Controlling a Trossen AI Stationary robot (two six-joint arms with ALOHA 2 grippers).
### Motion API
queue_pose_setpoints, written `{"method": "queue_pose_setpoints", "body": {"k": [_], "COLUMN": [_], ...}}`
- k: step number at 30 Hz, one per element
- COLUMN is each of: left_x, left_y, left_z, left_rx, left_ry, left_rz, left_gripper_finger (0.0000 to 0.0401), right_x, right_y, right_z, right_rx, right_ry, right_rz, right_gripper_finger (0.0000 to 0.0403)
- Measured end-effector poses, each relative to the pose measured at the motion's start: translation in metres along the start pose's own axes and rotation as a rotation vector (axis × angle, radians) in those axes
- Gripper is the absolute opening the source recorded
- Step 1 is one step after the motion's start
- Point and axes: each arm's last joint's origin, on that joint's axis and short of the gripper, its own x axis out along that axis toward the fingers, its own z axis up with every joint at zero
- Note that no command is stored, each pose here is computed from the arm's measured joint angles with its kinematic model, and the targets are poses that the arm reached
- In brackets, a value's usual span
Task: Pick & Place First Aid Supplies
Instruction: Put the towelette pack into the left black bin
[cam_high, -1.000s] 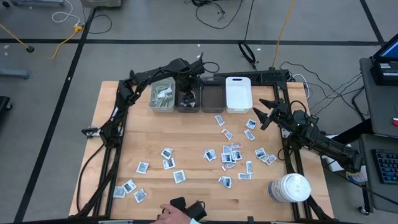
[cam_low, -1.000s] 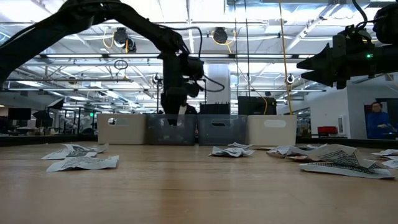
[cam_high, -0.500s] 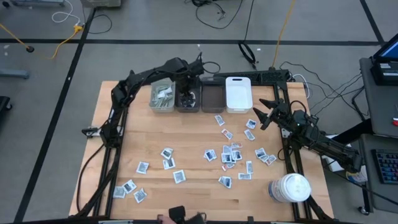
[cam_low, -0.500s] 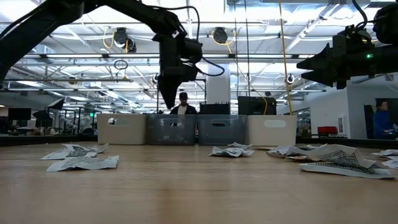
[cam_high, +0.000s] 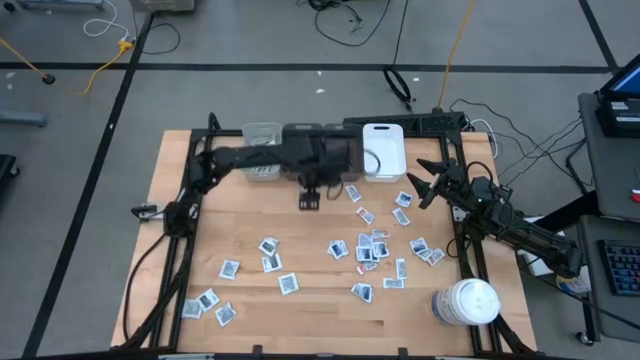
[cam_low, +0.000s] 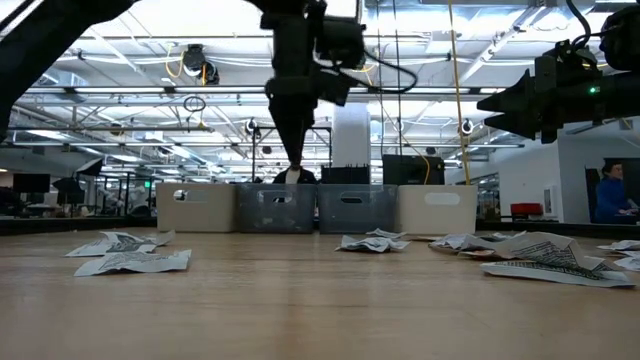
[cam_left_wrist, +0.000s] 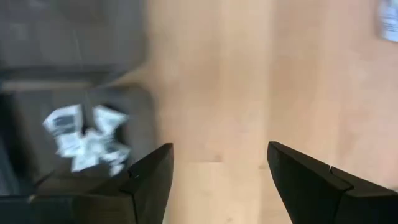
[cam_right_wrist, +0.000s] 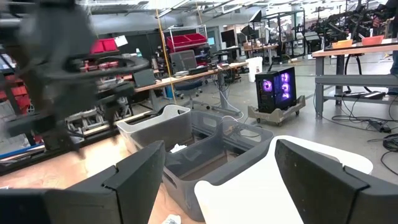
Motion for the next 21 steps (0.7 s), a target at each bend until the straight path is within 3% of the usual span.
{"method": "queue_pose_setpoints", "body": {"k": [9, 21], "left_x": [-0.006, -0.014], "left_y": [-0.088, -0.194], "left_z": [0.008, 0.0], "left_rx": [0.201, 0.293], "left_ry": [0.039, 0.032], "left_rz": [-0.022, -0.073], "left_gripper_finger": [0.0262, 0.0256], "right_x": [0.0, 0.0], "right_y": [0.0, 0.0], "right_z": [0.0, 0.0], "right_rx": [0.0, 0.0], "right_ry": [0.0, 0.0], "right_rz": [0.0, 0.0], "right_gripper_finger": [0.0297, 0.0297]}}
